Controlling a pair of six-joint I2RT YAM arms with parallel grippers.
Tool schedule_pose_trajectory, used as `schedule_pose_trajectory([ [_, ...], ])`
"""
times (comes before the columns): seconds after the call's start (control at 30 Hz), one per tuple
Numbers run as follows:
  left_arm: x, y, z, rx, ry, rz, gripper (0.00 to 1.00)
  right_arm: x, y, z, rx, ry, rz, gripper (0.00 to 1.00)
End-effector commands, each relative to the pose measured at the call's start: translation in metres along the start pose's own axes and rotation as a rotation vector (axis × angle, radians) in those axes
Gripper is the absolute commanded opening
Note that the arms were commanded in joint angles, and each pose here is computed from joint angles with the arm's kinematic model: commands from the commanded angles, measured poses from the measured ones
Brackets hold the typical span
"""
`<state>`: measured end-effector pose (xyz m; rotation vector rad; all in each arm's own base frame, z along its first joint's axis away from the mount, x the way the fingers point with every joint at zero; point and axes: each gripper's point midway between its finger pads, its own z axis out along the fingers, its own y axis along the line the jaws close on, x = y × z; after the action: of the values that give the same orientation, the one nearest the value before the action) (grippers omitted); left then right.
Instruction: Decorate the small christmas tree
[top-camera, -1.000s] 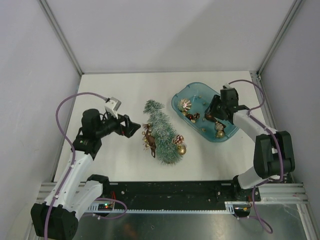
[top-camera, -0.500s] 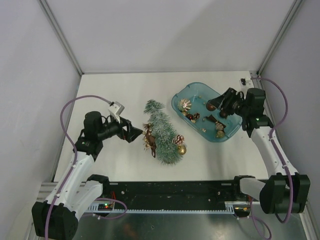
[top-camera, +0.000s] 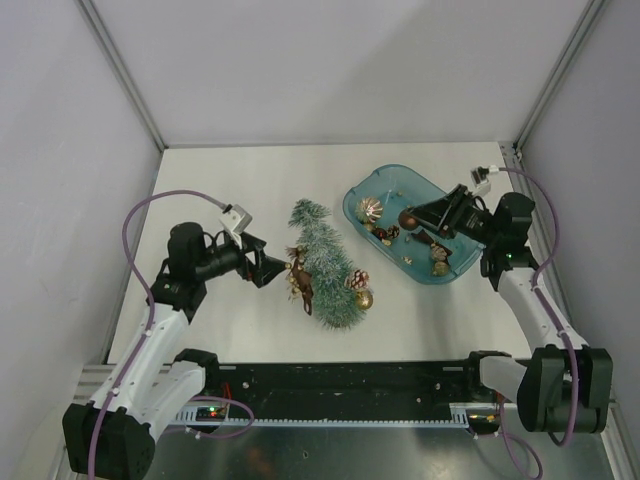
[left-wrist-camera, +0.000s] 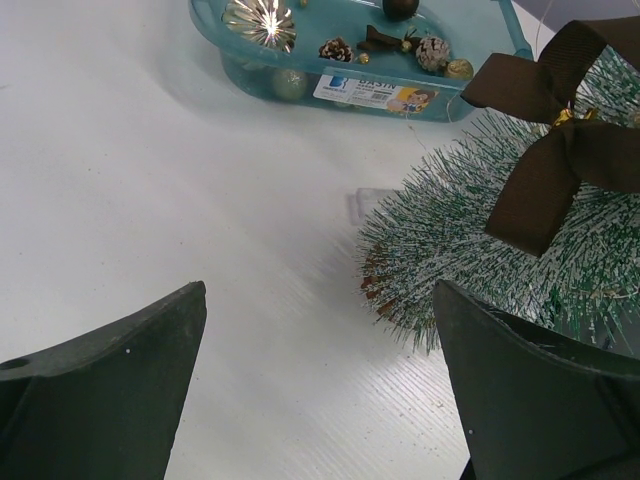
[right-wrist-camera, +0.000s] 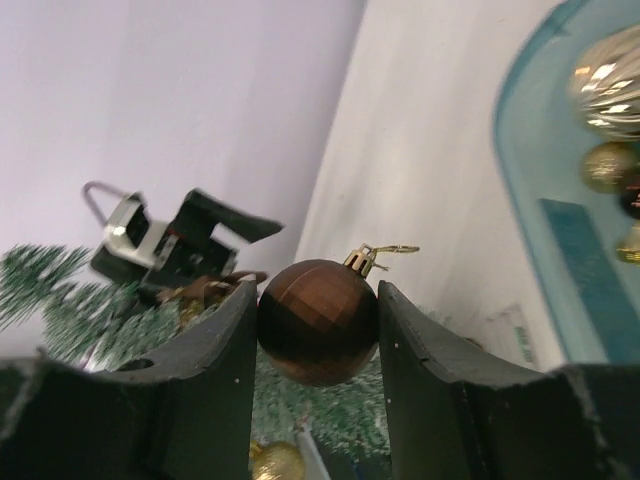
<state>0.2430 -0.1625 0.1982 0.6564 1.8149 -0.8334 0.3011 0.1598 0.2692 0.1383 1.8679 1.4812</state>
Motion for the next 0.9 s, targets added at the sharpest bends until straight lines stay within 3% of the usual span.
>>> schedule_pose_trajectory([
  [0.0,-0.012,-0.008,-0.002,0.033,-0.043,0.069,1.00,-0.017,-0.045,-0.006,0.176,-0.096,0.035,0.27],
  [0.23,-0.016,-0.010,-0.004,0.035,-0.054,0.071,1.00,-0.027,-0.132,0.006,0.488,-0.148,0.030,0.27],
  [0.47,-0.018,-0.012,-0.004,0.046,-0.057,0.075,1.00,-0.014,-0.179,0.030,0.654,-0.078,-0.002,0.29],
  [0.67,-0.017,-0.012,-0.004,0.049,-0.056,0.076,1.00,0.000,-0.216,0.024,0.804,-0.042,0.012,0.47],
  [0.87,-0.017,-0.013,-0.004,0.049,-0.058,0.077,1.00,-0.002,-0.223,0.012,0.955,-0.041,-0.064,0.59],
])
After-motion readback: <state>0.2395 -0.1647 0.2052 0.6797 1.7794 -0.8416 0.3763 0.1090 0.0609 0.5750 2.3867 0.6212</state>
